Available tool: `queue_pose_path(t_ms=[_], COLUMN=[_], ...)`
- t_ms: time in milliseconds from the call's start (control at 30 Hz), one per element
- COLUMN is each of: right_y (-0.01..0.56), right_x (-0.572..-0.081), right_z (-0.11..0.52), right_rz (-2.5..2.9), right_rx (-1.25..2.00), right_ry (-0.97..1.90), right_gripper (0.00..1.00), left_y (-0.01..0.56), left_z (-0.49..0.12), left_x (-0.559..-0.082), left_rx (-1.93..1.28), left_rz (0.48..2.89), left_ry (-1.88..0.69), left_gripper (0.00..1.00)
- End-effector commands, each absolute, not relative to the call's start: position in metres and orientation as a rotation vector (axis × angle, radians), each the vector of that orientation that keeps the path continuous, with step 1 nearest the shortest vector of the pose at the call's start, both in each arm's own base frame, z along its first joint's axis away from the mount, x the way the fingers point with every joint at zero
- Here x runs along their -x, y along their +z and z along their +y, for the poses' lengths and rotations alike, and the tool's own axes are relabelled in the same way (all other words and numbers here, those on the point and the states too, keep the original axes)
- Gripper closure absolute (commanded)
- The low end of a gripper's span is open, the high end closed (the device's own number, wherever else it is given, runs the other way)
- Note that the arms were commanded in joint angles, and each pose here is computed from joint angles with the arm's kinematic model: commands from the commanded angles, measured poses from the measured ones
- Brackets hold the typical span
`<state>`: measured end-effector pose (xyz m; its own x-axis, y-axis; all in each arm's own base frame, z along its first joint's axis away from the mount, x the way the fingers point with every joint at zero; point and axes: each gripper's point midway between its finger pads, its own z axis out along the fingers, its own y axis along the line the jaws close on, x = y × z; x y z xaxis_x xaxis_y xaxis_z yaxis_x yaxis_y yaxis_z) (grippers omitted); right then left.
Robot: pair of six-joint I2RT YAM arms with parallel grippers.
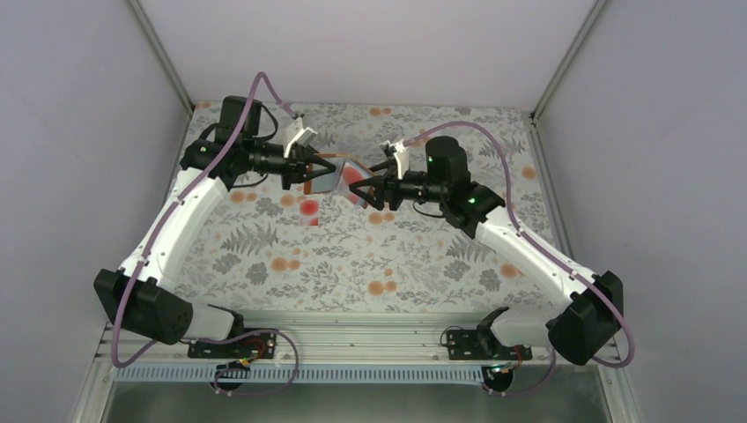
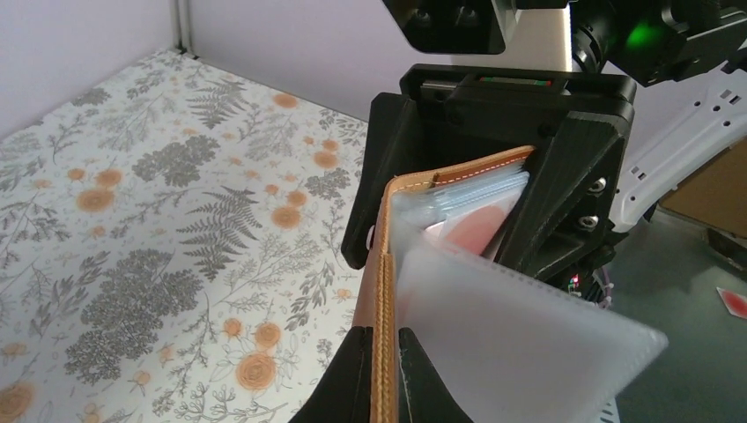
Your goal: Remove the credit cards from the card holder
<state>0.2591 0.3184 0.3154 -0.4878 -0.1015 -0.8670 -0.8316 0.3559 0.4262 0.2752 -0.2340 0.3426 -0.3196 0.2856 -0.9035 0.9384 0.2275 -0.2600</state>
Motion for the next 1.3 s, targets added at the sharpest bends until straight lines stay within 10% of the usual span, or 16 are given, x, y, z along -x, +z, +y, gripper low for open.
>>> queue_pose_path(t_ms=[0, 633, 800, 1267], right_y=[0.314, 0.319, 0.325, 0.32], right_x=[-0.253, -0.227, -0.232, -0.263], right_z=[0.314, 0.302, 0.305, 0.311], right_rz=[1.834, 1.771, 1.753, 1.82], right_rx=[0.855, 0.996, 0.973, 0.817], right_ry=[1.136, 1.093, 1.093, 1.072], right_gripper=[0.36, 0.27, 0.57, 0.96], left_y=[0.354, 0.35, 0.351, 0.352], left_z=[-0.236, -0.235, -0.235, -0.238], left_x=[-0.267, -0.27, -0.268, -0.249], left_rx=[-1.148, -1.133, -1.136, -1.179], left_rz=[1.711, 1.734, 1.729, 1.671], left_ry=[-1.129, -1.117, -1.12, -1.225], left_gripper=[0.98, 0.98, 0.98, 0.98])
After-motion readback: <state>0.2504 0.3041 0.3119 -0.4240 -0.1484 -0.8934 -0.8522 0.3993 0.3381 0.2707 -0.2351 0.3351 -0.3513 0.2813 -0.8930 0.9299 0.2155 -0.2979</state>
